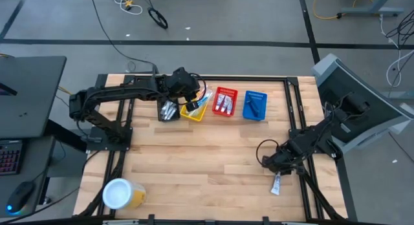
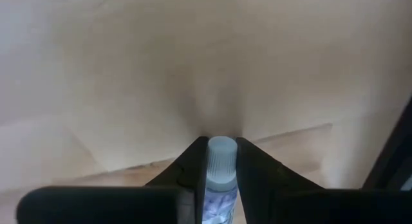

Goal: Pick & Place Travel size toiletries
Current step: Put the white toothpaste into the red bin, then return to Home Position

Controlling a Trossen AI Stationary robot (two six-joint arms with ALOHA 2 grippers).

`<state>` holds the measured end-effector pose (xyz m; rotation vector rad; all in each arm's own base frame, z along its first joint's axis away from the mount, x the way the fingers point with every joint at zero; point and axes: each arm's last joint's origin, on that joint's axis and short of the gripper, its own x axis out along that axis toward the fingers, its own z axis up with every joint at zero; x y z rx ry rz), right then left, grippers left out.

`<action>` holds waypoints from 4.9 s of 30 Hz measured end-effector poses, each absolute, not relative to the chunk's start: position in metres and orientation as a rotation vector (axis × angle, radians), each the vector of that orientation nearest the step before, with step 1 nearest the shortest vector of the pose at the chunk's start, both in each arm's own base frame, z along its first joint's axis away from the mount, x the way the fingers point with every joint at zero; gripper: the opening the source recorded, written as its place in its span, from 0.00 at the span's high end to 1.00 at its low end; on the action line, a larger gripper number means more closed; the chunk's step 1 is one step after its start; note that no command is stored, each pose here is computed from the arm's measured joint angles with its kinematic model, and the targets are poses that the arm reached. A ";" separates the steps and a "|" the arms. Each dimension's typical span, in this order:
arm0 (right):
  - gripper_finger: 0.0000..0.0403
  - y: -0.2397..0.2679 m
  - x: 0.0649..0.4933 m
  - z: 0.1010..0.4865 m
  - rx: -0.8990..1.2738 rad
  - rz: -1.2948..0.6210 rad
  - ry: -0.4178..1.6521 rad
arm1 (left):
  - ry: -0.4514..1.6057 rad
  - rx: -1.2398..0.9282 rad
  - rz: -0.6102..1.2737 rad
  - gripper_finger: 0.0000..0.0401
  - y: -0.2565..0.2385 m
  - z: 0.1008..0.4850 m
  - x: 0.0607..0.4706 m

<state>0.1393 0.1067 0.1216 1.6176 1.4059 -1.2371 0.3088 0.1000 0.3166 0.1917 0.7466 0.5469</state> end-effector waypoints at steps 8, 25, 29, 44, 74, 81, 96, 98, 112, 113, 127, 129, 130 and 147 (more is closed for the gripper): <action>0.84 0.103 0.142 0.127 1.553 -1.080 1.304 | 0.752 0.226 0.534 0.70 0.100 0.317 0.309; 0.84 0.044 0.198 0.173 0.674 -0.855 0.150 | 0.856 0.042 0.580 0.70 0.092 0.299 0.300; 0.84 0.014 0.218 0.189 0.510 -0.870 0.086 | 0.874 0.034 0.566 0.70 0.086 0.286 0.300; 0.84 -0.094 0.245 0.176 0.468 -0.748 0.095 | 0.720 0.008 0.493 0.70 0.064 0.287 0.315; 0.71 -0.087 0.239 0.296 -0.045 -0.353 0.475 | 0.586 0.099 0.593 0.70 0.033 0.362 0.187; 0.93 -0.051 0.173 0.320 -0.138 -0.140 0.563 | 0.318 0.103 0.428 0.70 0.023 0.328 0.129; 0.99 -0.024 0.098 0.280 -0.180 -0.065 0.222 | -0.034 0.078 0.414 0.70 0.017 0.242 0.082; 1.00 -0.022 0.091 0.272 -0.171 -0.069 0.186 | -0.045 0.080 0.400 0.70 0.017 0.231 0.083; 1.00 -0.018 0.077 0.235 -0.139 -0.100 -0.046 | -0.131 0.073 0.395 0.70 0.018 0.180 0.094; 1.00 -0.019 0.079 0.232 -0.123 -0.113 -0.060 | -0.138 0.070 0.395 0.70 0.018 0.180 0.094; 1.00 -0.024 0.096 0.183 -0.083 -0.113 -0.160 | -0.137 0.026 0.407 0.70 0.019 0.180 0.094; 1.00 -0.024 0.096 0.183 -0.059 -0.111 -0.159 | -0.137 0.024 0.408 0.70 0.019 0.180 0.094; 1.00 -0.024 0.096 0.183 -0.047 -0.110 -0.158 | -0.138 0.024 0.408 0.70 0.019 0.180 0.094; 1.00 -0.028 0.097 0.165 0.093 -0.246 0.010 | -0.114 0.133 0.416 0.70 0.019 0.179 0.094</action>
